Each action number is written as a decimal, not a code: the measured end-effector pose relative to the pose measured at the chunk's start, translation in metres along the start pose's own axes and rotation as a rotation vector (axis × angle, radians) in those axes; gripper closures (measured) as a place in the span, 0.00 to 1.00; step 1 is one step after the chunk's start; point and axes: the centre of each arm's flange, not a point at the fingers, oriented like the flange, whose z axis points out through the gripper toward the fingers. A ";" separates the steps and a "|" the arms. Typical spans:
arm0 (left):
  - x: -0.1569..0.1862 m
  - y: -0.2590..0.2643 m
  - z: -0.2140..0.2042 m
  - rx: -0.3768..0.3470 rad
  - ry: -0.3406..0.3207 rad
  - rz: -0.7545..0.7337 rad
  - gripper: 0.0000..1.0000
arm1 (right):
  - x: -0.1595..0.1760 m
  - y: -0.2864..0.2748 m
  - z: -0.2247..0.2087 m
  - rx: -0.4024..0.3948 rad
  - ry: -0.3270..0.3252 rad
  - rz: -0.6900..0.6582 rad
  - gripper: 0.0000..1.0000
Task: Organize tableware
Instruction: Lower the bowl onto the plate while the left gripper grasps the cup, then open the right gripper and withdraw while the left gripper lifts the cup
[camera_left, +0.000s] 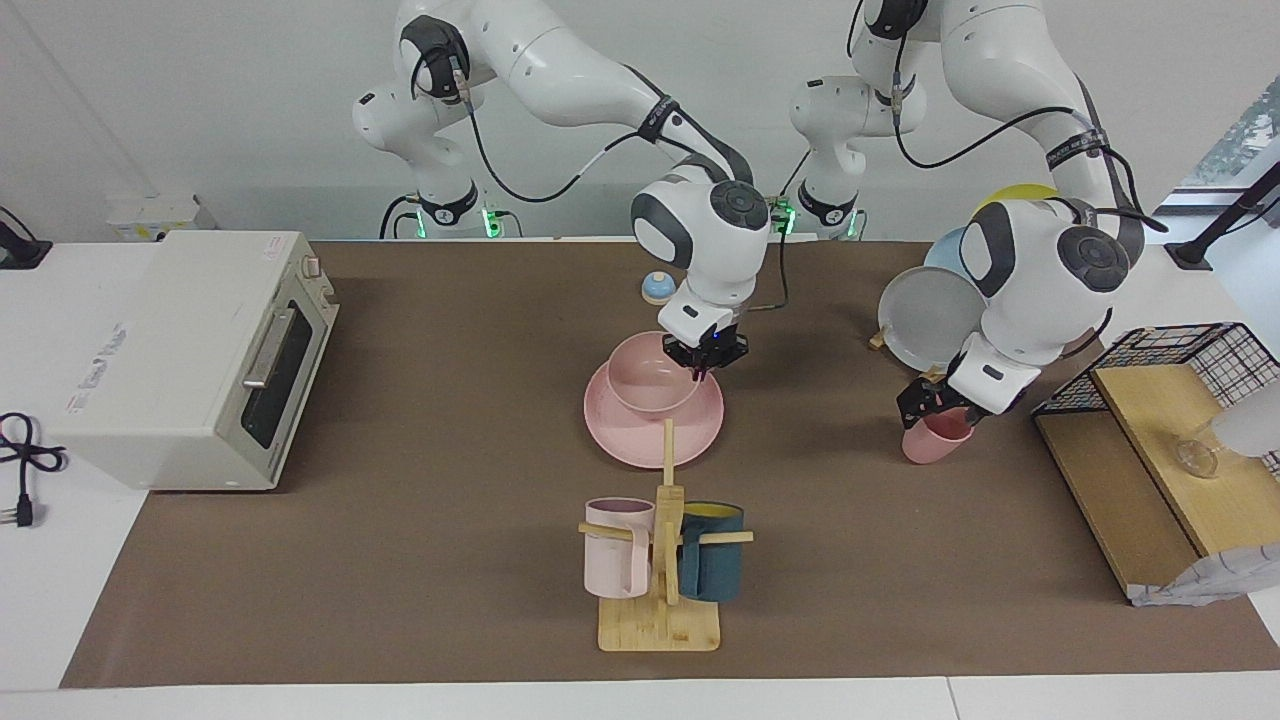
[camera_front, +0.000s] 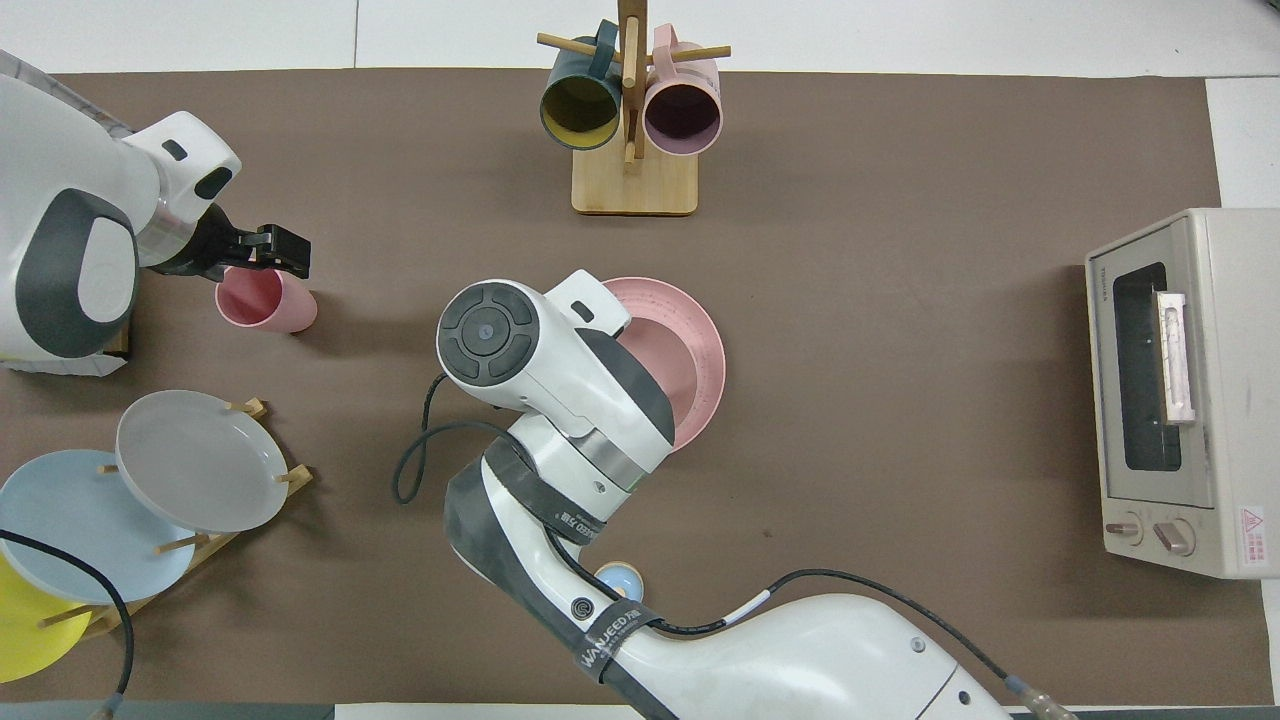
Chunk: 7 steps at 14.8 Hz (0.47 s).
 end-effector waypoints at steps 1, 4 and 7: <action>-0.001 0.000 0.005 0.000 -0.009 -0.014 0.00 | 0.000 0.001 0.000 0.003 0.001 0.002 0.91; -0.007 0.002 0.019 0.002 -0.037 -0.053 0.01 | 0.002 0.002 -0.008 0.025 0.005 0.013 0.59; -0.011 0.002 0.036 0.003 -0.035 -0.063 0.04 | 0.016 0.014 -0.036 0.032 0.024 0.038 0.26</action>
